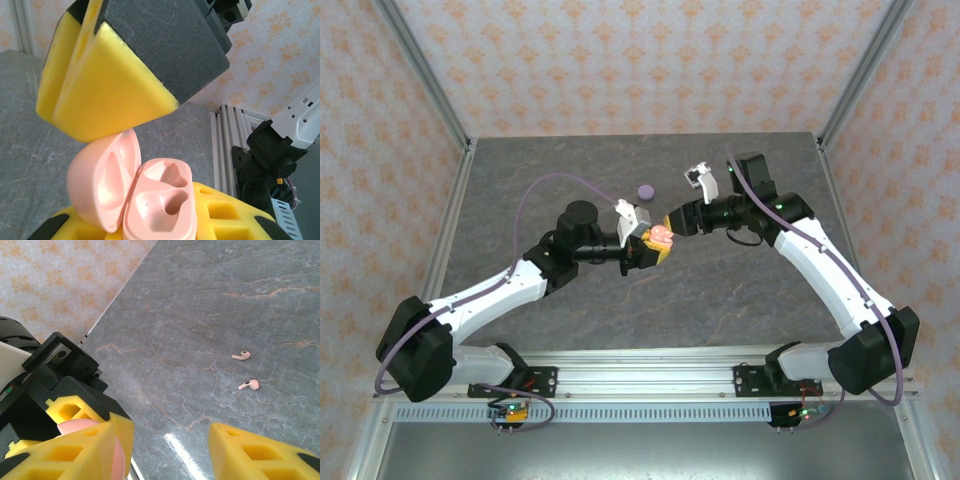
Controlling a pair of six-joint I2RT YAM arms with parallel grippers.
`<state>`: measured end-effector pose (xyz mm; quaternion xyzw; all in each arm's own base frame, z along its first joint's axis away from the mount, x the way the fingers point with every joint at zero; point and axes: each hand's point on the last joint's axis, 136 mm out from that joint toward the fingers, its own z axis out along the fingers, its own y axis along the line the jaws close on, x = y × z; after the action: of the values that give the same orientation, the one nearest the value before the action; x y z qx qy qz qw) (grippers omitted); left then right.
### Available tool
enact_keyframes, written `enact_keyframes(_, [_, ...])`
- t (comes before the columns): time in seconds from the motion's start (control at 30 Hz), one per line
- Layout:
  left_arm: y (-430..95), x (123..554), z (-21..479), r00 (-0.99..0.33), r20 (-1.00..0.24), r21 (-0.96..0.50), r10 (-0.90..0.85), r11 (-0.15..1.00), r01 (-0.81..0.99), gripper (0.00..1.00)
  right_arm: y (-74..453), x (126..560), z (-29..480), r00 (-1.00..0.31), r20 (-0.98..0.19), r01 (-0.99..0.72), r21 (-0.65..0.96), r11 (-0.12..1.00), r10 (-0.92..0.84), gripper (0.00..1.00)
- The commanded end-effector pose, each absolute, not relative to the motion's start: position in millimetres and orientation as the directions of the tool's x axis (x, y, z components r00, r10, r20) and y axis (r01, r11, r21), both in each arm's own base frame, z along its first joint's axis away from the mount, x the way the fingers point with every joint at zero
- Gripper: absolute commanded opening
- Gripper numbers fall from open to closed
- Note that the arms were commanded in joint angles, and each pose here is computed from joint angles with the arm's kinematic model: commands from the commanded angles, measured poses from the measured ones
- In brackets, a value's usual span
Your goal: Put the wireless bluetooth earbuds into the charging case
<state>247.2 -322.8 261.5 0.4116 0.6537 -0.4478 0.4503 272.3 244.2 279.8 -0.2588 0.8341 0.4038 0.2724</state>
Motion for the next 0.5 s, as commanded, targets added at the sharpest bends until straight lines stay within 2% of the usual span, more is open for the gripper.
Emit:
enact_keyframes(0.0, [-321.8,248.9,285.3,-0.153,-0.984,-0.124,0.094,0.262,0.957,0.09,237.6,280.4,283.9,-0.713,-0.675,-0.630,0.497,0.597,-0.191,0.52])
enact_keyframes(0.27, [-318.2,255.6,274.5,-0.164,-0.980,-0.122,0.112,0.310,0.943,0.09,219.2,302.3,282.4,-0.715,-0.690,-0.536,0.432,0.725,-0.118,0.54])
enact_keyframes(0.47, [-314.3,257.9,271.6,-0.162,-0.980,-0.115,0.115,0.341,0.933,0.09,213.4,307.3,281.2,-0.713,-0.694,-0.509,0.410,0.756,-0.104,0.55])
